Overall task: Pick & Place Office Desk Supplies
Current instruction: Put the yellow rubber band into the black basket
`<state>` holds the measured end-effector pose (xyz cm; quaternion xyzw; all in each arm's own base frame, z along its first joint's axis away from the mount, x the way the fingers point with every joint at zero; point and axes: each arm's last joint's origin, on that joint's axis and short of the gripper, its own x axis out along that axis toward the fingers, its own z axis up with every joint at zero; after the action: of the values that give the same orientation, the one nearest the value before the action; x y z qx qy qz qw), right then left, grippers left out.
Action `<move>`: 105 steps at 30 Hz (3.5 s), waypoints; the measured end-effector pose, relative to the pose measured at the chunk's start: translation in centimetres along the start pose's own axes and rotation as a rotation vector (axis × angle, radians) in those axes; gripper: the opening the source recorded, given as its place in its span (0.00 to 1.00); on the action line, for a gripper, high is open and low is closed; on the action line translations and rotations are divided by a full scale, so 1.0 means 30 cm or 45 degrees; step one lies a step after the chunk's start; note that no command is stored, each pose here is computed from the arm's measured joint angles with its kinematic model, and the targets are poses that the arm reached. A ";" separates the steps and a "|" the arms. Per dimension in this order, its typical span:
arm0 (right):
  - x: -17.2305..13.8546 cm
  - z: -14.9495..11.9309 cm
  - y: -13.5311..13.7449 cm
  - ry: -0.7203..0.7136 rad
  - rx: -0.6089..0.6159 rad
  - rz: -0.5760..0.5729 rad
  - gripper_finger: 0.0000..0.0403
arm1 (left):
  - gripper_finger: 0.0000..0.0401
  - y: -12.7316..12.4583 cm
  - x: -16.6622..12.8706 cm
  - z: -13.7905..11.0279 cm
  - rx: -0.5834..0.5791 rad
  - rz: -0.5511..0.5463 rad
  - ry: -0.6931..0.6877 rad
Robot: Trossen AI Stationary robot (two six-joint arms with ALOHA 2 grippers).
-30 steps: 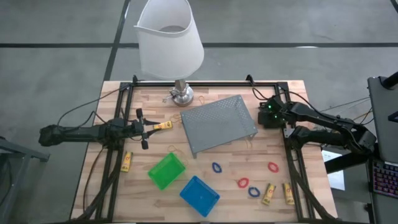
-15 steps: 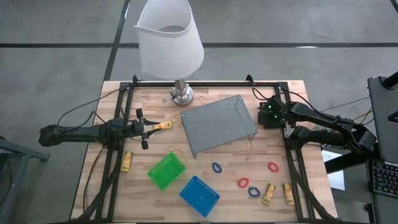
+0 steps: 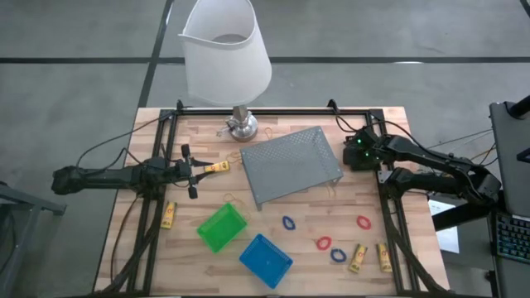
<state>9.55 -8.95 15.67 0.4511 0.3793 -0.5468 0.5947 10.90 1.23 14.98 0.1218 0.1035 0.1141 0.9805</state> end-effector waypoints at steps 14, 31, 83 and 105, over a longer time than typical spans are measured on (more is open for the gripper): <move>-0.112 0.061 0.028 -0.107 -0.039 -0.073 0.19 | 0.29 0.000 0.000 0.000 0.000 0.000 0.000; -0.235 0.155 0.102 -0.354 -0.152 0.105 0.19 | 0.29 0.000 0.000 0.000 0.000 0.001 0.000; -0.001 0.534 0.365 0.118 0.264 0.169 0.19 | 0.29 0.000 0.000 0.000 0.000 0.000 0.000; 0.143 0.415 0.349 0.308 0.593 0.114 0.18 | 0.29 0.000 0.000 0.000 0.000 0.000 -0.001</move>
<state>19.93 -22.16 16.68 0.6541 0.2912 -0.5347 0.4489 10.90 1.23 15.00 0.1217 0.1032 0.1142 0.9806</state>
